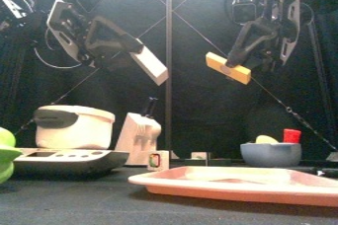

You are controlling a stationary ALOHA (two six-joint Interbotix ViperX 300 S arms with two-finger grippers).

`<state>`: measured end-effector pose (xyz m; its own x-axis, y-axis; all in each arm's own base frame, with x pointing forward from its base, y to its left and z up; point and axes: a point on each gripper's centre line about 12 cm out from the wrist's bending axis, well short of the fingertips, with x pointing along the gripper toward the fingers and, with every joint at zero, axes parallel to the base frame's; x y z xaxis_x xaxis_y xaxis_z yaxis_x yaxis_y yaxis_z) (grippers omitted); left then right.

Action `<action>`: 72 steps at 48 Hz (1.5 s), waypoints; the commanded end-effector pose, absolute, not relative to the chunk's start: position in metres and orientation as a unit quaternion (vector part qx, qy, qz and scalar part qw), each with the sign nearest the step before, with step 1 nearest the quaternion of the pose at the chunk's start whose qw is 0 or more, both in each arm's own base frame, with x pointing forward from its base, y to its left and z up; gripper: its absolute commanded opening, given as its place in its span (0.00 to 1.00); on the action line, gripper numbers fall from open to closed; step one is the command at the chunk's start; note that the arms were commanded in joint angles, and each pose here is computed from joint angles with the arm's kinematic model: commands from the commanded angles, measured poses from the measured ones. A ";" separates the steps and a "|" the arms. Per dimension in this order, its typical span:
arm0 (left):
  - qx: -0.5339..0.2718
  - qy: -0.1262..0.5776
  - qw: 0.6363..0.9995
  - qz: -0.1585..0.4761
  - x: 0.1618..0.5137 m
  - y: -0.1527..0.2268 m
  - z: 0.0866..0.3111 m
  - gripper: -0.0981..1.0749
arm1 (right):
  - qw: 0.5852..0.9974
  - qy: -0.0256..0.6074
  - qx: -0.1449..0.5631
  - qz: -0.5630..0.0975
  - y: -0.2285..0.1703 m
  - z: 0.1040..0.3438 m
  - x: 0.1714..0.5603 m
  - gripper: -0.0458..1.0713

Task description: Place egg to right of plate

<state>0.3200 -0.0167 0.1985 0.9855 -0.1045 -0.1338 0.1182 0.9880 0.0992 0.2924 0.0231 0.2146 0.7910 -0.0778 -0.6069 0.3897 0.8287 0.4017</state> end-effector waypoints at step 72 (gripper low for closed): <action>0.051 0.031 0.997 -0.050 0.311 -0.015 0.218 0.52 | 0.677 0.379 0.420 -0.471 0.117 0.121 0.233 0.52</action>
<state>0.3097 -0.0140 0.2104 0.9910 -0.0937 -0.0954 0.1030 0.9899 0.0974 0.2291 0.1174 0.1155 0.2530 -0.3266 -0.9107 0.9585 0.2124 0.1901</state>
